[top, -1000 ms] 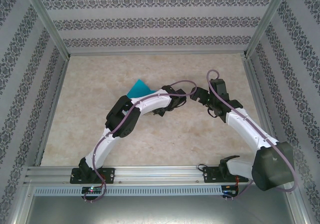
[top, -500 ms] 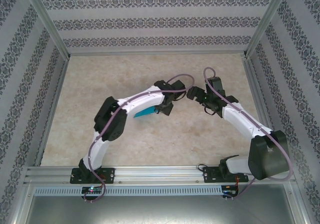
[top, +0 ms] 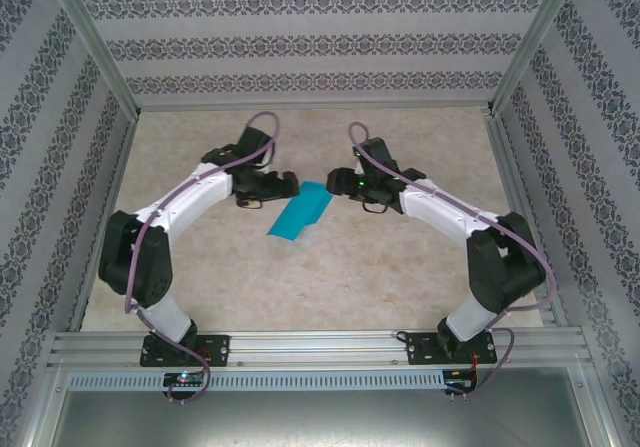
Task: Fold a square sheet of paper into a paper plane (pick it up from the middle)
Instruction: Rotate the paper at the center of the table.
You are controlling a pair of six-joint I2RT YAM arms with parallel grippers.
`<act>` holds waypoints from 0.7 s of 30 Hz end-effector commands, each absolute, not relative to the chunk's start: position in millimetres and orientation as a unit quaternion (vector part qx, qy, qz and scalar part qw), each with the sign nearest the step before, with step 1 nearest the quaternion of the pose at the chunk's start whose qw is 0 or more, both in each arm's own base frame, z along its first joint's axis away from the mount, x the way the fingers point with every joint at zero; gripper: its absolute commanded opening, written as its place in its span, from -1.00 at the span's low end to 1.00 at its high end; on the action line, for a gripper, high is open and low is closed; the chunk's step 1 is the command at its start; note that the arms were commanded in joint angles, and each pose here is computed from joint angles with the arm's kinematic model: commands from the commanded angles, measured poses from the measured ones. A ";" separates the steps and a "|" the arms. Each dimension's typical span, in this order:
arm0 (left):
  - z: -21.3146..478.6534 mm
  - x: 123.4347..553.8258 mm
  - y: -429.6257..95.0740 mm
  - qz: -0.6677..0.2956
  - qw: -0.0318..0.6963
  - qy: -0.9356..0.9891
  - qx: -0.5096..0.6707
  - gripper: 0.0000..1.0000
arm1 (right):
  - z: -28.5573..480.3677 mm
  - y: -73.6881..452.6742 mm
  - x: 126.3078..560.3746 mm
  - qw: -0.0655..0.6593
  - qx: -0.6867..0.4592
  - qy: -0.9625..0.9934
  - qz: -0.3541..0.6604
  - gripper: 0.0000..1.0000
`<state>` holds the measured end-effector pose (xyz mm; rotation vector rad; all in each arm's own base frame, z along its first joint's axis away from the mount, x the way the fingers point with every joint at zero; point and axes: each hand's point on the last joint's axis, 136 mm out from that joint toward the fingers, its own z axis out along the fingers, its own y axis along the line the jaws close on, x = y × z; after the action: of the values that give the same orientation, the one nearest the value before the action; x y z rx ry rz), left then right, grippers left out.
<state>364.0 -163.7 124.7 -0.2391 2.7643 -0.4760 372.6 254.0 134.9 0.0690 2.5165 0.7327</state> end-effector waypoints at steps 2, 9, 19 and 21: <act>114.7 364.6 -113.5 -0.170 0.172 0.951 -0.192 1.00 | 144.6 313.8 369.1 0.248 -0.024 0.920 0.304 0.20; 88.2 345.9 -64.6 -0.120 0.152 0.951 -0.240 1.00 | 101.2 374.9 353.9 0.185 -0.068 0.937 0.290 0.10; 85.6 340.0 -48.6 -0.113 0.152 0.946 -0.264 1.00 | 57.2 421.8 335.5 0.115 -0.125 0.947 0.274 0.00; 84.9 338.7 -47.0 -0.112 0.153 0.945 -0.267 1.00 | 48.3 418.0 333.4 0.108 -0.128 0.950 0.263 0.00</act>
<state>336.8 -54.4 77.7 -0.7319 2.7593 -0.3242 341.0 419.5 52.8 -0.3290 2.7540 0.8020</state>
